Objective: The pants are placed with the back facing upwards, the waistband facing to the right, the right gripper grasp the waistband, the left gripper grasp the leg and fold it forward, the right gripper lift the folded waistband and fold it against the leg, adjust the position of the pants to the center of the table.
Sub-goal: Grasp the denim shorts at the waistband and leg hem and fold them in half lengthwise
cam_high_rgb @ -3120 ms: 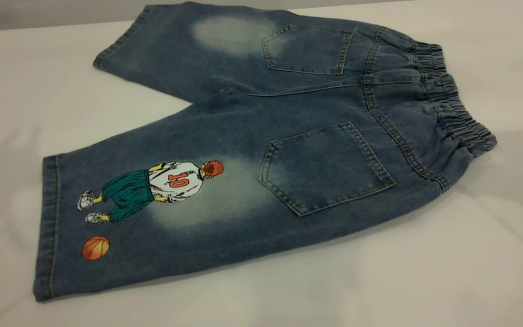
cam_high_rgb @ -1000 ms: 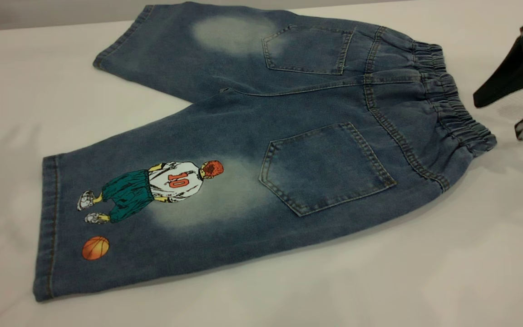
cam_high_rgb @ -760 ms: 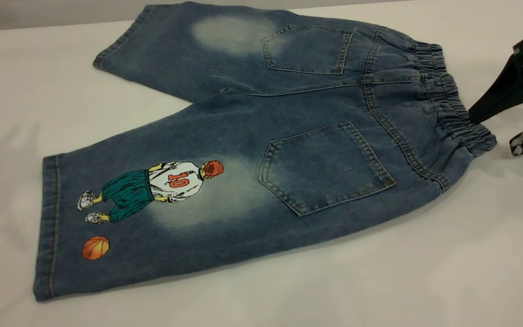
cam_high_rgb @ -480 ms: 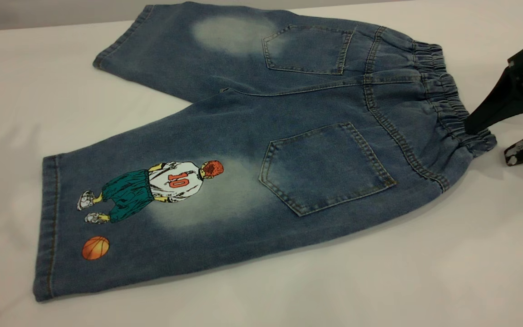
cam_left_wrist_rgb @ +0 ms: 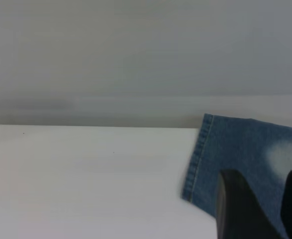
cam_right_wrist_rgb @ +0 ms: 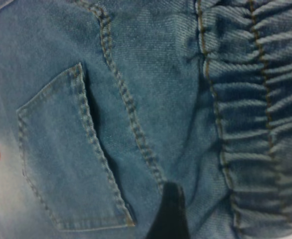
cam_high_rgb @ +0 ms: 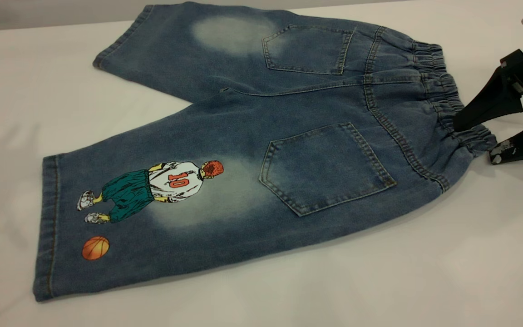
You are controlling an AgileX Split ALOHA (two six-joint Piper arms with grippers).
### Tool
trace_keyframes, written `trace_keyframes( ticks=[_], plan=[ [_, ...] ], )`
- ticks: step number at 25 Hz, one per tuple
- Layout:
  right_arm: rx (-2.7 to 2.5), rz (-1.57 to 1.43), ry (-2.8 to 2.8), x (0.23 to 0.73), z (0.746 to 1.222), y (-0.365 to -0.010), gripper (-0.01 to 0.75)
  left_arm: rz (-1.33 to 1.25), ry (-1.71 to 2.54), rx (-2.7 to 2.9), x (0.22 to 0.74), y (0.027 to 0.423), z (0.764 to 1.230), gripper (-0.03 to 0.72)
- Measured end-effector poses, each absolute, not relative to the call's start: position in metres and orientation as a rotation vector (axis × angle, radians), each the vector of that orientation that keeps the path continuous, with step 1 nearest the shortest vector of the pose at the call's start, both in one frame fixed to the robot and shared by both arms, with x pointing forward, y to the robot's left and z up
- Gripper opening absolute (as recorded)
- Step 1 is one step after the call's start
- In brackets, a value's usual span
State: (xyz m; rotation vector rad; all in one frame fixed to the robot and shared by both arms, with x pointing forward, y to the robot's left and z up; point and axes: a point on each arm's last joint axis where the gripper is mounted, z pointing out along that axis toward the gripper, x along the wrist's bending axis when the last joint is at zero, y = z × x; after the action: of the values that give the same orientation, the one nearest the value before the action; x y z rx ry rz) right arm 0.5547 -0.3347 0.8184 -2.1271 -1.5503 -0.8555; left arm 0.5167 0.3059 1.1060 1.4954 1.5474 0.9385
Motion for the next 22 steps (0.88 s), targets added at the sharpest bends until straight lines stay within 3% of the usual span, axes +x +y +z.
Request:
trace_keyframes(
  ticks=[7, 22],
  plan=[
    [-2.124, -0.852, -1.557, 0.5546, 0.8183, -0.3341, 0.547, 0.941, 1.545, 1.492, 0.5168, 0.3060, 1.1063, 0.241],
    [-2.110, -0.857, -1.555, 0.5544, 0.8192, -0.3330, 0.347, 0.952, 1.536, 1.482, 0.5174, 0.3061, 1.1075, 0.241]
  ],
)
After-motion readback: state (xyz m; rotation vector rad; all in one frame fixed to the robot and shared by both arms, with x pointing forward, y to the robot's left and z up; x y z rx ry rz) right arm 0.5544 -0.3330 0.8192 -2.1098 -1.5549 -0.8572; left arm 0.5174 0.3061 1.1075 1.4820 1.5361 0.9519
